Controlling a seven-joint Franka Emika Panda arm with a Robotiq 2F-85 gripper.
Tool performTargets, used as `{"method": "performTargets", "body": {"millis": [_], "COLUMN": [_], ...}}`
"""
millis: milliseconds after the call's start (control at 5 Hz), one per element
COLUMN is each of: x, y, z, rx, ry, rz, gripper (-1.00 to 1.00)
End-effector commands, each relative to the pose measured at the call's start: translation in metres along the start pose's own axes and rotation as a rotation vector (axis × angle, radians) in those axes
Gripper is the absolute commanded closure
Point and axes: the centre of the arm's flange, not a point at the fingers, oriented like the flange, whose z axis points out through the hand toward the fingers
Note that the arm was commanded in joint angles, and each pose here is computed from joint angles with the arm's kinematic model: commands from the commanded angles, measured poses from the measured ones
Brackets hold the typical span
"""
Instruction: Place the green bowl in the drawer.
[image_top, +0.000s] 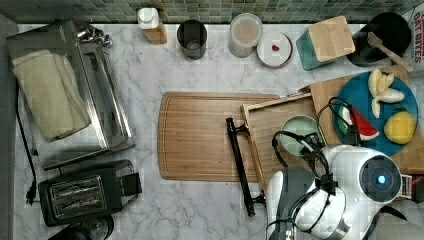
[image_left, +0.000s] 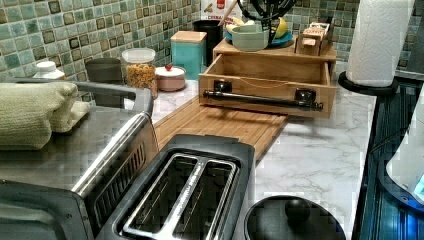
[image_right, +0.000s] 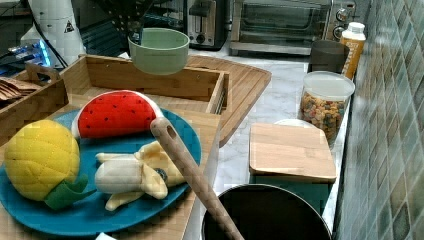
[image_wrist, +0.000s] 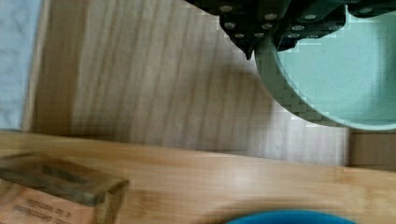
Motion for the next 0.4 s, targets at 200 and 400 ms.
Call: {"method": "performTargets", "body": {"millis": [200, 400], "x": [0.014, 0.008], "y": [0.003, -0.002], "z": [0.064, 0.081], "rx": [-0.064, -0.066], "ry": [-0.072, -0.076], "rz": [-0.122, -0.097], "gripper": [1.00, 1.00]}}
